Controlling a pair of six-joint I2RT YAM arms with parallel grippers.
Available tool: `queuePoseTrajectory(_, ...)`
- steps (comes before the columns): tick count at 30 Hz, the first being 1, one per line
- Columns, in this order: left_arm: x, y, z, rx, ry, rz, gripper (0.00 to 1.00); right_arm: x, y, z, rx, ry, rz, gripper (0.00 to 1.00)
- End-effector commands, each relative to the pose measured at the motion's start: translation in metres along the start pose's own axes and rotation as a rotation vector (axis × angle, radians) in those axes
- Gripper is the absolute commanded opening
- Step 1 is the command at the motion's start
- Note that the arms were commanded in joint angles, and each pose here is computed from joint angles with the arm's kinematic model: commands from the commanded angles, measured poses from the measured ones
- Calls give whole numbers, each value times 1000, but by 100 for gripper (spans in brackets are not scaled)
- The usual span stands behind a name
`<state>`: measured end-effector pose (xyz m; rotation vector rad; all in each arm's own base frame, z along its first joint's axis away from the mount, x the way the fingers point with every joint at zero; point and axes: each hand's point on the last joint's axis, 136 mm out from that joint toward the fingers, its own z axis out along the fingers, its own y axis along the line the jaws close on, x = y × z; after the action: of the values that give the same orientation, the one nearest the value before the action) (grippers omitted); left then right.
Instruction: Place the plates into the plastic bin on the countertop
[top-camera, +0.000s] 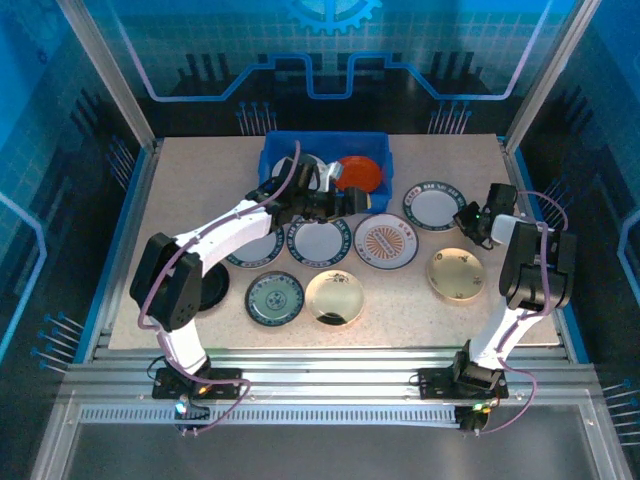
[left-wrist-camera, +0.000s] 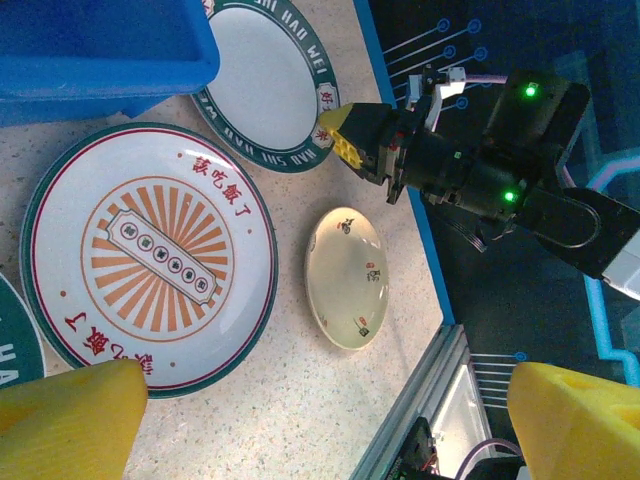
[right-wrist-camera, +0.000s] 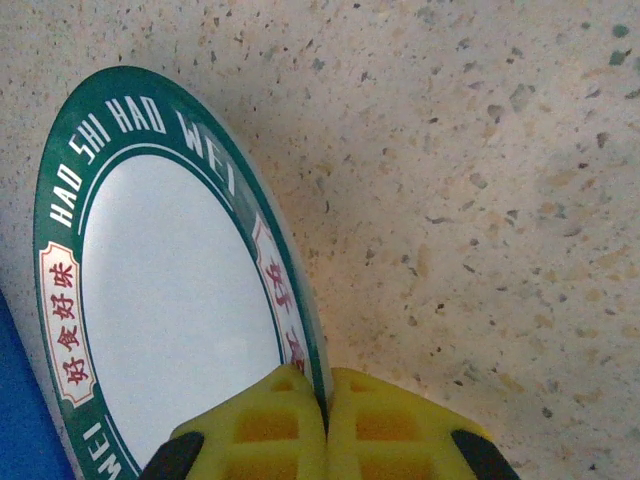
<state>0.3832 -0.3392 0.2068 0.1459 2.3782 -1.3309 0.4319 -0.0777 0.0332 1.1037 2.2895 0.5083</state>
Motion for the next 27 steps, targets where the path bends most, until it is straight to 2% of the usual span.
queuePoseTrajectory(1,-5,2,0,-11,-1,22,94,1,-13,-5,54,-25,23,0)
queuePoseTrajectory(5,-7,1,-1,-23,-2,30,94,-16,-1,-34,47,-106,22,0)
queuePoseTrajectory(10,-10,1,-5,-28,-16,32,94,-30,21,-95,39,-252,-22,0)
queuePoseTrajectory(16,-19,14,-9,-48,-37,16,94,-31,54,-161,-39,-352,-79,0)
queuePoseTrajectory(22,-34,19,-15,-16,-89,-24,94,-6,103,-197,-204,-283,-168,0)
queuePoseTrajectory(27,-44,9,-17,27,-129,-13,94,33,146,-198,-369,-88,-214,0)
